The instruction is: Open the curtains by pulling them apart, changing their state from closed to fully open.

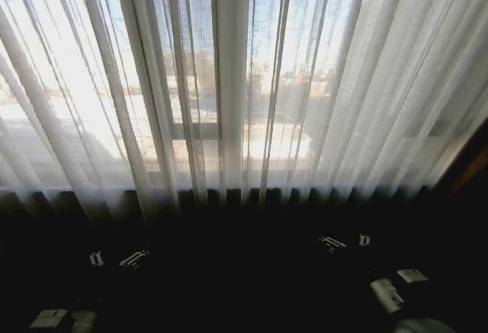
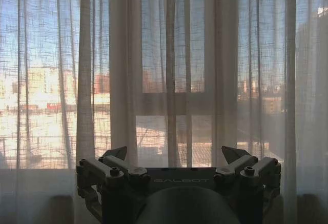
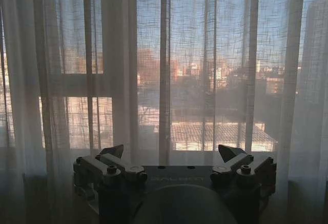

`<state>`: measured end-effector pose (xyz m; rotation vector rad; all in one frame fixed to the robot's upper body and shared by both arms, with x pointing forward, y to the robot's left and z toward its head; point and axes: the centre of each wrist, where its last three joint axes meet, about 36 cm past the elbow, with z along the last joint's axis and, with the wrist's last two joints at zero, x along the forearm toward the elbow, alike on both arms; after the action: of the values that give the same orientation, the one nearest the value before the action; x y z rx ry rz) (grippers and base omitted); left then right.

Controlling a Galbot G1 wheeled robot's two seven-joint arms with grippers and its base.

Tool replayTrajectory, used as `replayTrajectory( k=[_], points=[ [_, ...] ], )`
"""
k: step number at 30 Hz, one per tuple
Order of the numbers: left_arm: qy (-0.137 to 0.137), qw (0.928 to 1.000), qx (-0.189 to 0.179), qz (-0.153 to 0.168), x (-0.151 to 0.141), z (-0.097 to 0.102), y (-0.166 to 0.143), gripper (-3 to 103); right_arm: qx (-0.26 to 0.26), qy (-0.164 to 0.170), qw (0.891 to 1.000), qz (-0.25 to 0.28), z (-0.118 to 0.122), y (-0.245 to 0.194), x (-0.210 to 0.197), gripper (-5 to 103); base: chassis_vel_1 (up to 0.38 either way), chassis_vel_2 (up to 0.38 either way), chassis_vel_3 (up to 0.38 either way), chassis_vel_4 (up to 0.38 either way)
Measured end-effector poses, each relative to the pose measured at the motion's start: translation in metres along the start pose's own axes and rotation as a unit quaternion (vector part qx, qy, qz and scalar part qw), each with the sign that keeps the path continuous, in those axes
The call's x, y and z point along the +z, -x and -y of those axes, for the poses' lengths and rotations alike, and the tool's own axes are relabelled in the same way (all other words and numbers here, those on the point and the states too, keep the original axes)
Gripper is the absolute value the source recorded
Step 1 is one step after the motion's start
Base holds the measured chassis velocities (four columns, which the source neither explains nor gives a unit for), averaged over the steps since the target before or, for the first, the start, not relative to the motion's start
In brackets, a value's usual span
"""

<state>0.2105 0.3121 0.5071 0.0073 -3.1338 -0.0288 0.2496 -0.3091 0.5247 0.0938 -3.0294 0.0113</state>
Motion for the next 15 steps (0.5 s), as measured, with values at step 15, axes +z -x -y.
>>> replayTrajectory(
  k=[15],
  points=[
    [0.0,1.0,0.001,0.006,0.0001,0.0003,0.0002,100,-0.008,0.001,1.0,0.002,-0.0035,-0.0014,-0.0015,100,-0.188,0.192,0.186,-0.205]
  ],
)
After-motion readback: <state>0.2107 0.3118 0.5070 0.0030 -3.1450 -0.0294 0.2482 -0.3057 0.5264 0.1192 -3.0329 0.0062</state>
